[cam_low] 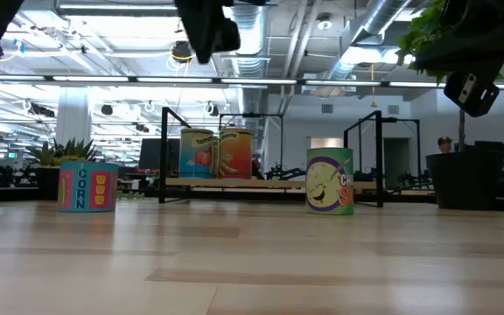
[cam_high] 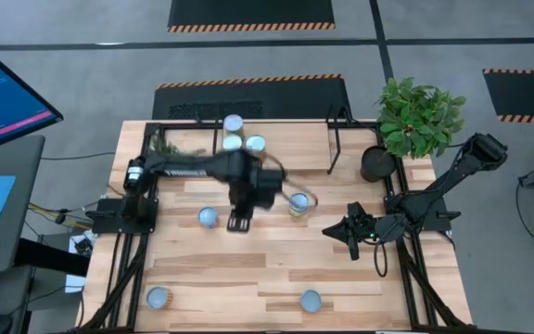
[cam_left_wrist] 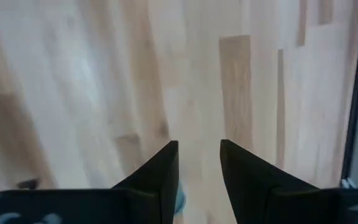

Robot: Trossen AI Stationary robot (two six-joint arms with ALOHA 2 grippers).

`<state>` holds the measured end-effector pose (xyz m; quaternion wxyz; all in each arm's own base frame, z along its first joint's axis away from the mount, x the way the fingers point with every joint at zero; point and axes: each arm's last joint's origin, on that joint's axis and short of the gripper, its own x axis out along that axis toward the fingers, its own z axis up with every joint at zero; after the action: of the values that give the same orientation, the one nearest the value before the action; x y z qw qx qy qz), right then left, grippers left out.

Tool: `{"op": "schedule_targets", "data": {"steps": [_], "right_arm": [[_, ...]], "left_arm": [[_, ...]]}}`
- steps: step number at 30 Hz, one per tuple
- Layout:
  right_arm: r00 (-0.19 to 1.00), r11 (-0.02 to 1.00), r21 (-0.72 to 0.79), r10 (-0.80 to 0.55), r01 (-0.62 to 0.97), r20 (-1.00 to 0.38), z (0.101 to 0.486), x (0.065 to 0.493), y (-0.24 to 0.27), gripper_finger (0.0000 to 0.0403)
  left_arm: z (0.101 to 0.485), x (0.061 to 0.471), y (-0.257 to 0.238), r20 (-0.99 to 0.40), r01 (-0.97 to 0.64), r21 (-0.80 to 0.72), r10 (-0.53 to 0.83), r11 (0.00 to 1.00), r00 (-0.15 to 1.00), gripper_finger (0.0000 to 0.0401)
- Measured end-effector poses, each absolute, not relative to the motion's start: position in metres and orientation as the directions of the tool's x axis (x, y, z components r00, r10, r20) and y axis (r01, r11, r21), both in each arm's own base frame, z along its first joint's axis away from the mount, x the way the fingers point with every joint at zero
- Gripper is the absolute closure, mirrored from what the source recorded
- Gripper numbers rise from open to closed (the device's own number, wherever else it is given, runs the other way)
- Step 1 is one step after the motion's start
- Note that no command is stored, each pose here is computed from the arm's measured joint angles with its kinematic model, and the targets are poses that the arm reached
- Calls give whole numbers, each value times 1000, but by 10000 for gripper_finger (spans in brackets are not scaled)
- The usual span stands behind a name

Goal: Pick and place cans onto a shelf
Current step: Move the canned peppers on the middle of the table

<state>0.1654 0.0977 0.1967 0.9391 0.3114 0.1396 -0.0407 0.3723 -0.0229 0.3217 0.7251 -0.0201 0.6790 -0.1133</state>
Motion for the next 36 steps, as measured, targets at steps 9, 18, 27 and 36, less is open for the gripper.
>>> {"op": "schedule_targets", "data": {"steps": [9,18,27,36], "right_arm": [[957,808,565,7,166,-291,196,165,97,390],[943,824,537,13,178,-334,192,164,97,390],[925,841,506,17,192,-379,187,162,96,390],[926,831,521,18,197,-378,187,162,96,390]], "left_arm": [[283,346,-88,-973,99,-184,-167,978,-161,296],[240,312,-145,-895,-297,-107,-222,949,-387,386],[233,262,-222,-830,-414,-7,-236,910,-505,401],[231,219,-278,-854,-545,105,-205,832,-478,401]]}}
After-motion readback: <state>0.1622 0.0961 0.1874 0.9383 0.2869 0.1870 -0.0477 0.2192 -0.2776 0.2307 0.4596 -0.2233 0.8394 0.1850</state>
